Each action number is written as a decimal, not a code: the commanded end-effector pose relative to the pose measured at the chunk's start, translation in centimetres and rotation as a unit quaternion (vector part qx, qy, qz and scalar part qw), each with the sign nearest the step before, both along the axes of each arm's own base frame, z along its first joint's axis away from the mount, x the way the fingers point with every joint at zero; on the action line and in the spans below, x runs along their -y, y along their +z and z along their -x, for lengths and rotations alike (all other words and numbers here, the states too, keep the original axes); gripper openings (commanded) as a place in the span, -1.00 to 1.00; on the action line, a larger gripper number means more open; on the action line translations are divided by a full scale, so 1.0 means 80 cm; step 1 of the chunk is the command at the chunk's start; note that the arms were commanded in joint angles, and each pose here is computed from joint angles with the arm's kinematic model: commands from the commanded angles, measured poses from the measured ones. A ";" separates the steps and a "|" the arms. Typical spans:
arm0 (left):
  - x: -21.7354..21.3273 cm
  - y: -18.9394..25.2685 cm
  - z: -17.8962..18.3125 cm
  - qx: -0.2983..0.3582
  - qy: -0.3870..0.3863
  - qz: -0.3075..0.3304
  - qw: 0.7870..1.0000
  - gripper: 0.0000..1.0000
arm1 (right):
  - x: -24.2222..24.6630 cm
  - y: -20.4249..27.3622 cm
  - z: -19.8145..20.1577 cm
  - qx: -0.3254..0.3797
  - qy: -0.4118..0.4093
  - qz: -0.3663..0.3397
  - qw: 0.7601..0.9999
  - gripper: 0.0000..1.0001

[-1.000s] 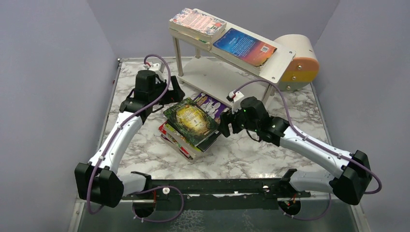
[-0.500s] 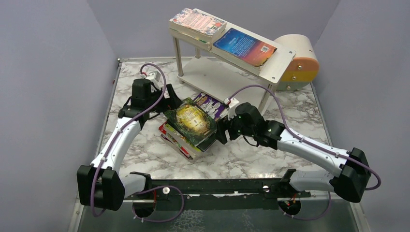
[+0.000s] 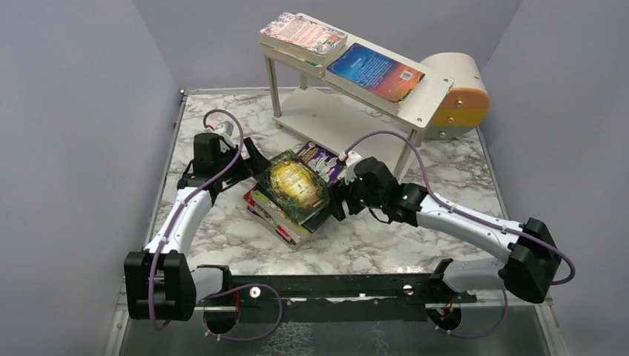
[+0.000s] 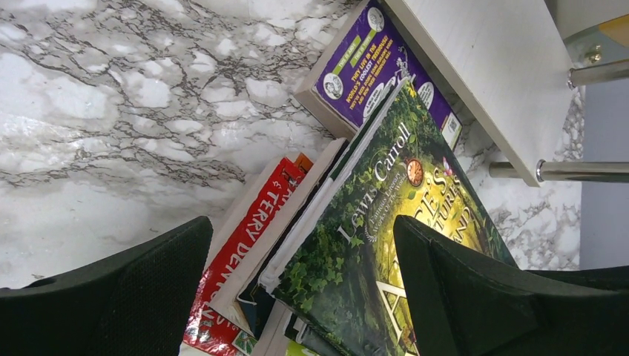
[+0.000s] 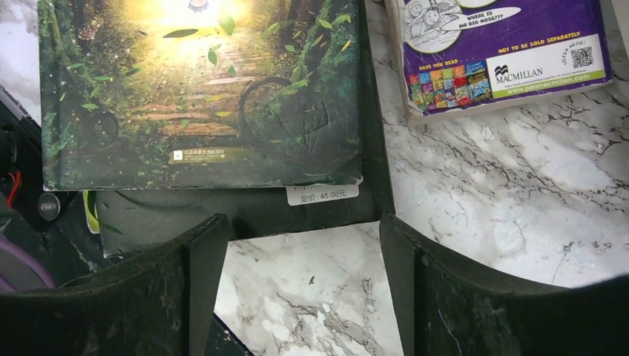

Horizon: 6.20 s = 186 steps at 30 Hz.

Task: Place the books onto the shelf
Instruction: Pick up the book from the center of the board, then place the book on the shelf.

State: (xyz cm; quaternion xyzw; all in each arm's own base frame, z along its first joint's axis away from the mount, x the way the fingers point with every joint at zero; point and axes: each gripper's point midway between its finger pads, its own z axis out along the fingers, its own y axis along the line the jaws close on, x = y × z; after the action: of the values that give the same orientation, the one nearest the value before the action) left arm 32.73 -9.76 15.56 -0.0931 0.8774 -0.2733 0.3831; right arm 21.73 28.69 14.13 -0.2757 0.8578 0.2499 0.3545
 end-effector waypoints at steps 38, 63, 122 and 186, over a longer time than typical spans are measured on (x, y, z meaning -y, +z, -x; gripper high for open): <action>0.023 0.030 0.002 0.121 -0.033 0.153 0.980 0.37 | -0.032 -0.002 -0.027 0.028 0.015 0.000 1.000 0.47; 0.026 0.034 -0.016 0.113 -0.030 0.206 0.972 -1.00 | -0.032 -0.003 -0.032 0.037 0.006 0.004 0.999 0.47; 0.077 0.081 -0.262 0.219 0.119 0.436 0.865 -1.00 | 0.035 0.046 -0.027 0.088 -0.080 0.000 0.993 0.47; 0.049 -0.046 -0.284 0.075 0.122 0.396 0.907 -0.08 | 0.018 0.052 -0.047 0.095 -0.089 0.004 0.991 0.47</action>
State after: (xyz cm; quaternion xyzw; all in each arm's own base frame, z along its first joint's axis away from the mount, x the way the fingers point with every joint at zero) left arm 55.02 -13.51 10.98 -0.3468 0.6472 -0.5399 0.4115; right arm 24.57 26.49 16.47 -0.2294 0.8545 0.1826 0.4288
